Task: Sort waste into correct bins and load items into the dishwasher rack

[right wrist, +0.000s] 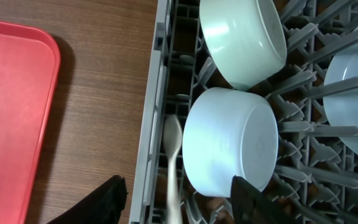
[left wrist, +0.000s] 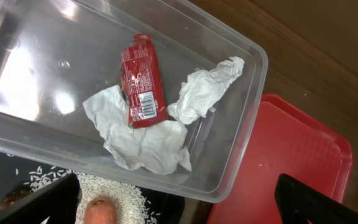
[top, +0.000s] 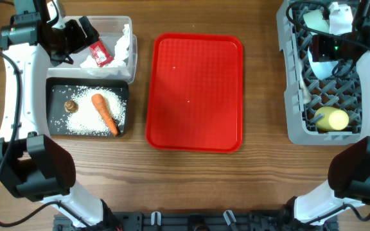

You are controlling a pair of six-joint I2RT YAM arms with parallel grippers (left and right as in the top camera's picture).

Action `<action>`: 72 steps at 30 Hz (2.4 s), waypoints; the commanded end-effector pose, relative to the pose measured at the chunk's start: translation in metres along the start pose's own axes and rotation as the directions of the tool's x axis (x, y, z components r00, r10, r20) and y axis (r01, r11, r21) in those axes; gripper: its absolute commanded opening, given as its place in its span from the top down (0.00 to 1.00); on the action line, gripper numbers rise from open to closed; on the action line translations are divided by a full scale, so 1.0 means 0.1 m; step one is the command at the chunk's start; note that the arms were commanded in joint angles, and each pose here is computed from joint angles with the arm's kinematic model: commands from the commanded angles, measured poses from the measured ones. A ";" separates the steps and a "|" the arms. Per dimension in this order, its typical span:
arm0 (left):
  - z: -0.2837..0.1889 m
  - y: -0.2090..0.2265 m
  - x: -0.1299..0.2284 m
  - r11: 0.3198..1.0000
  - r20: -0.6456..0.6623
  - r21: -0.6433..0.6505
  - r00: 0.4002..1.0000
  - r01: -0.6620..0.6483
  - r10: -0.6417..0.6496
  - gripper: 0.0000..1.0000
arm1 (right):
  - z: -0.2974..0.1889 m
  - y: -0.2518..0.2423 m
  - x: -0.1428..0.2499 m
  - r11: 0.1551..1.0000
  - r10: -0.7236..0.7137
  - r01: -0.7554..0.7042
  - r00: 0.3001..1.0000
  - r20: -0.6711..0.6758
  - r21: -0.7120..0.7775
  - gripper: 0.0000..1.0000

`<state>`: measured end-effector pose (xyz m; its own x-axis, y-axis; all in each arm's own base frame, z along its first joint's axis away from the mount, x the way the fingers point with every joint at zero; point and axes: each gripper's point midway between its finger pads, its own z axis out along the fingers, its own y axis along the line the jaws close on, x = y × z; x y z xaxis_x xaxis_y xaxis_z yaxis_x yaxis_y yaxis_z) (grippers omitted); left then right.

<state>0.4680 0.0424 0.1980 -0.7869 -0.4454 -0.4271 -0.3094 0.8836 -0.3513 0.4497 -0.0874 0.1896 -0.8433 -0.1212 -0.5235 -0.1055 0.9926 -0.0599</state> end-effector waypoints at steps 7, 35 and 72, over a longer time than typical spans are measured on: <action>-0.16 -0.08 -0.07 1.000 0.038 0.026 0.999 -0.011 0.010 0.00 | -0.08 0.14 -0.12 0.997 -0.013 0.017 0.998 0.054 -0.075 0.16; -0.16 -0.08 -0.07 1.000 0.038 0.027 0.999 -0.011 0.010 0.00 | -2.78 1.07 0.06 0.979 -0.069 0.158 0.851 0.520 -0.129 0.00; -0.16 -0.08 -0.07 1.000 0.038 0.026 0.999 -0.011 0.010 0.00 | -1.06 1.32 1.58 0.991 0.131 -0.037 0.476 0.870 -0.129 0.00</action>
<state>0.4681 0.0425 0.1989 -0.7857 -0.4452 -0.4294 -0.3087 0.8839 -0.3514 0.2494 0.0294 0.1803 0.0056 0.0598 -0.9982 -0.1748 0.9829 0.0579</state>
